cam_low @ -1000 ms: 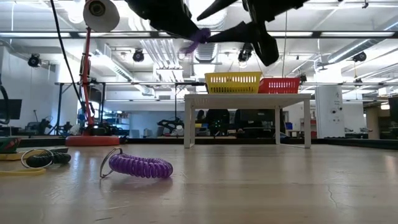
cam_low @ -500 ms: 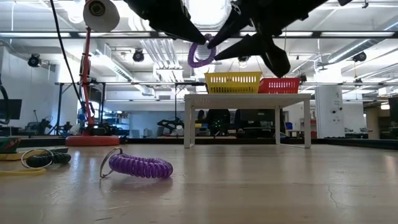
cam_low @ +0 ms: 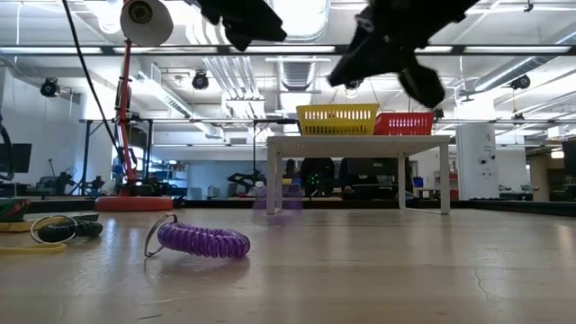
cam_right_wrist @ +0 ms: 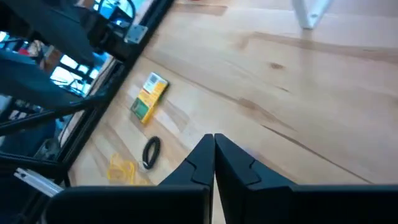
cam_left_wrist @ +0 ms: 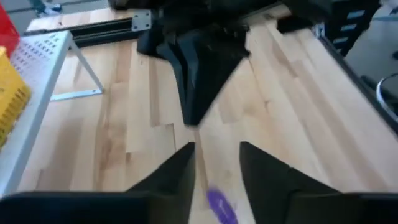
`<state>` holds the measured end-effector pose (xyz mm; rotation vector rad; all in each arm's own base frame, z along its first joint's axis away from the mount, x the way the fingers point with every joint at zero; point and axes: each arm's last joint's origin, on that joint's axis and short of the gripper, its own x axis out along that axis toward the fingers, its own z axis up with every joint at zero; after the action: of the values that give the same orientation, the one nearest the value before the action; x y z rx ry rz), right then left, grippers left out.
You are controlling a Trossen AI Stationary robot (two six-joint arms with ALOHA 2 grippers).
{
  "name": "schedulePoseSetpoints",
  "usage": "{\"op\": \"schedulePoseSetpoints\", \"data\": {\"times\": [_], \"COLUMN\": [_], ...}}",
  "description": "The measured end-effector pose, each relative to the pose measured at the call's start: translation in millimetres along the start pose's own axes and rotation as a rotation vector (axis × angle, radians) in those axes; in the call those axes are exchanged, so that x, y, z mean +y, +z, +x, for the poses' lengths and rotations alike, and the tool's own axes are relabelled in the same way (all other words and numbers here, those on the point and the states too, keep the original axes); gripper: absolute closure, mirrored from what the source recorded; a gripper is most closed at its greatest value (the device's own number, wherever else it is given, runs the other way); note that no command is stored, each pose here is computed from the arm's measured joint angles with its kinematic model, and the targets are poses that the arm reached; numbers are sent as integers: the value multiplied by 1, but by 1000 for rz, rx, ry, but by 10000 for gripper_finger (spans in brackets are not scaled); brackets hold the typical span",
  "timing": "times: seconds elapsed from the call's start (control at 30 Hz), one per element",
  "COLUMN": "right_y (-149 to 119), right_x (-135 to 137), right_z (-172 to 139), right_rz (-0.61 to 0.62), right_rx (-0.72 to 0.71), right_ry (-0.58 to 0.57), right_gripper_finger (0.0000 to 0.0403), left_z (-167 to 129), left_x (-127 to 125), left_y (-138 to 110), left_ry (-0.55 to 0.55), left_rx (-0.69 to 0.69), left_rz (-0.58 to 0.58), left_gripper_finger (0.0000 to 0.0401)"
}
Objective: Pick & Place Office Desk Supplies
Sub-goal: Put the purple spring keychain in the red bin on the shelf
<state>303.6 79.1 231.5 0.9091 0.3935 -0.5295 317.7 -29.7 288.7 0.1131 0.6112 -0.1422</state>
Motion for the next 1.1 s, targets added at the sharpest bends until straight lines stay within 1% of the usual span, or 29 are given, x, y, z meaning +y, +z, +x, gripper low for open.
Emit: {"op": "schedulePoseSetpoints", "data": {"times": [0.13, 0.2, 0.3, 0.37, 0.5, 0.63, 0.73, 0.83, 0.97, 1.1], "right_y": [15, 27, 47, 62, 99, 129, 138, 134, 111, 78], "right_x": [-1, 1, 4, 4, 7, 6, 7, 9, 10, 16], "right_z": [-28, -45, -74, -92, -125, -143, -142, -133, -105, -64], "right_rz": [2, -6, -11, -10, -24, -77, -135, -182, -218, -235], "right_rx": [42, 48, 47, 45, -5, -51, -69, -46, 94, 242], "right_ry": [-54, -73, -88, -108, -143, -173, -180, -188, -178, -94], "right_gripper_finger": [395, 395, 395, 395, 395, 395, 394, 394, 394, 376], "left_z": [-19, -30, -47, -56, -65, -66, -65, -68, -84, -98], "left_x": [1, 2, 3, 4, 5, 5, 5, 5, 4, 2], "left_y": [7, 11, 15, 17, 18, 18, 16, 11, 8, -3], "left_ry": [6, 10, 47, 78, 114, 120, 119, 115, 111, 112], "left_rx": [-50, -87, -134, -158, -180, -180, -155, -99, -57, 15], "left_rz": [-52, -68, -95, -102, -106, -107, -107, -140, -220, -258], "left_gripper_finger": [230, 215, 200, 195, 193, 198, 202, 207, 213, 218]}}
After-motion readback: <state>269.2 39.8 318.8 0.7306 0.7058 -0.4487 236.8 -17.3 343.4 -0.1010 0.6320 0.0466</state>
